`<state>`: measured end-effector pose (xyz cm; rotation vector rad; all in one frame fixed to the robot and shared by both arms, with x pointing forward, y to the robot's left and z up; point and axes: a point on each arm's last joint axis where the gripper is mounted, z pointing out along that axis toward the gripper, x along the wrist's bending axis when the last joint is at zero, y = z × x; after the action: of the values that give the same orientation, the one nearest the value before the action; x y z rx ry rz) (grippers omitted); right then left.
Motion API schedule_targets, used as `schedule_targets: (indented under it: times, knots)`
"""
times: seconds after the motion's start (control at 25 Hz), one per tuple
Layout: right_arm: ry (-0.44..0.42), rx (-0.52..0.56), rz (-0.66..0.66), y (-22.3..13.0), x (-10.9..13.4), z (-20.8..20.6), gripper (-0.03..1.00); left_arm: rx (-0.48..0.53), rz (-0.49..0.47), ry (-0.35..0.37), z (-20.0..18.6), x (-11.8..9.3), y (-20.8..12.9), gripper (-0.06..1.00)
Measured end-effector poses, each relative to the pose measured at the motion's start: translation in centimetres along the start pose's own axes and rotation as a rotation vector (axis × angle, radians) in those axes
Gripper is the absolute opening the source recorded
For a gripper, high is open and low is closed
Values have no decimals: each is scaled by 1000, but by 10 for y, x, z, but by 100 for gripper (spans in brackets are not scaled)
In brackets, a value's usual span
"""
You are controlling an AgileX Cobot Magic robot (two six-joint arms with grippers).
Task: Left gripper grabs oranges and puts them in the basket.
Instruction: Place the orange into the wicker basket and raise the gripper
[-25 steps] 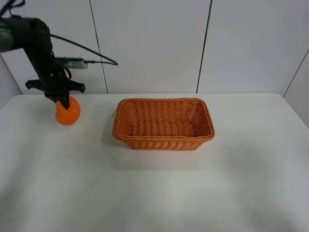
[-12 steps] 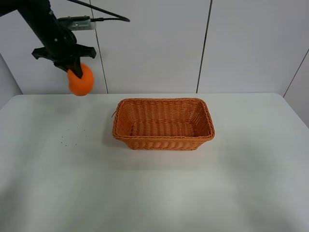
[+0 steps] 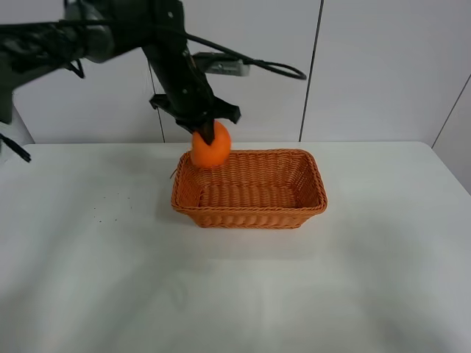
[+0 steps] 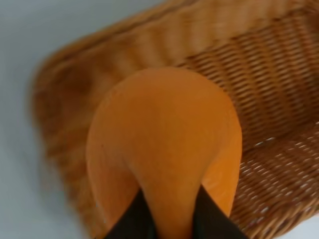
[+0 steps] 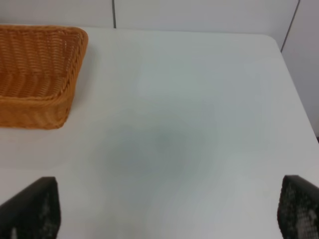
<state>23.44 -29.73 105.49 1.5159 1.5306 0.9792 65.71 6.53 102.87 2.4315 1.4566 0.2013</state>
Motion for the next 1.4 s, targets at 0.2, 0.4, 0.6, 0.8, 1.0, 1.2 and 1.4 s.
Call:
schedule_targets:
  times: [0.2, 0.4, 0.6, 0.8, 1.0, 1.2, 1.4]
  knots:
    - [0, 0, 0, 0, 0, 0, 69, 16, 52, -18, 56, -28, 1, 18]
    - [0, 0, 0, 0, 0, 0, 69, 38, 65, -21, 91, -35, -3, 18]
    - [0, 0, 0, 0, 0, 0, 69, 70, 66, -19, 93, -35, -6, 39]
    - [0, 0, 0, 0, 0, 0, 69, 98, 66, -18, 93, -35, -8, 74]
    - [0, 0, 0, 0, 0, 0, 69, 93, 71, -18, 79, -35, -1, 79]
    - [0, 0, 0, 0, 0, 0, 69, 39, 89, -20, 42, -36, 10, 79]
    - [0, 0, 0, 0, 0, 0, 69, -37, 125, 9, -16, -34, 12, 79]
